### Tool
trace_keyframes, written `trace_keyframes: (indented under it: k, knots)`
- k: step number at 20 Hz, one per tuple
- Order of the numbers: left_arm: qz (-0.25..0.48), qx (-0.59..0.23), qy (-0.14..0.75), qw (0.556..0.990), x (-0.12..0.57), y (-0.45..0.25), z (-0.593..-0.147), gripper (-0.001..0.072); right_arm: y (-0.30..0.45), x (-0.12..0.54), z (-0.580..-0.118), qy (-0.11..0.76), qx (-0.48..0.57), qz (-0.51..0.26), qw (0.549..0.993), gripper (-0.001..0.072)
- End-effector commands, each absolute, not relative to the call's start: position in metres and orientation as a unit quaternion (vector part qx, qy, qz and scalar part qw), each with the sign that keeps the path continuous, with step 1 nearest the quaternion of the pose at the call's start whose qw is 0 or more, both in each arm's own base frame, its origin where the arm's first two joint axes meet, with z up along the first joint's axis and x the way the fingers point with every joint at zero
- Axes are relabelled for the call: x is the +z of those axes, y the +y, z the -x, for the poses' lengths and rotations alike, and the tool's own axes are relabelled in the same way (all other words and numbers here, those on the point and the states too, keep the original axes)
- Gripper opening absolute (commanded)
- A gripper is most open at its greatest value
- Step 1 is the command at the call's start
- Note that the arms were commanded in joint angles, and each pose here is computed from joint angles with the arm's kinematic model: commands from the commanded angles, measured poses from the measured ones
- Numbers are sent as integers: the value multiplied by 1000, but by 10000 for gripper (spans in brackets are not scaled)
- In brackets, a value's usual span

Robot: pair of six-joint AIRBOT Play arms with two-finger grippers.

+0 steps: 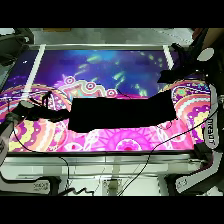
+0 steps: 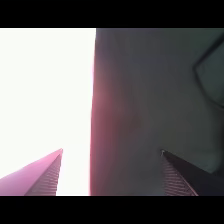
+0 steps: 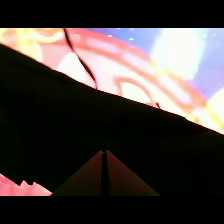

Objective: Fold the clothes and pants, and hang the long-sleeved shirts on hangers.

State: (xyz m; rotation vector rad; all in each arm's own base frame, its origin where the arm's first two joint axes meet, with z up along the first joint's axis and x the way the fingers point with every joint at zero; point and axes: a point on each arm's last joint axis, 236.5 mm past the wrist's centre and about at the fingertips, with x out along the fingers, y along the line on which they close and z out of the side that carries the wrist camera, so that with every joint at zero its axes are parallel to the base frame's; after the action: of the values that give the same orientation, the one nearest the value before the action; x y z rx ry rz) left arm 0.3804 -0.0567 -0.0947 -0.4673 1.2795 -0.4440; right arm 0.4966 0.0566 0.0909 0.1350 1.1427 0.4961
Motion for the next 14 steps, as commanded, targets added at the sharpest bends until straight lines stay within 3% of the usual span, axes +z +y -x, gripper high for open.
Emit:
trace_keyframes:
  k: [1,3,5,10,14]
  knots:
    - [240,-230,587,739,-120,-83,-383,686,71,94,-493,532,256,-58,805,15]
    - [237,-237,585,739,-122,-99,-386,437,82,94,-492,531,265,-52,803,15]
    - [233,-258,581,736,-112,-116,-387,6,97,94,-492,528,275,-44,802,15]
    - [202,-283,557,754,-29,-116,-398,8,145,87,-484,529,309,-22,790,15]
    - [173,-248,543,783,72,-102,-381,8,183,49,-463,559,331,-15,760,14]
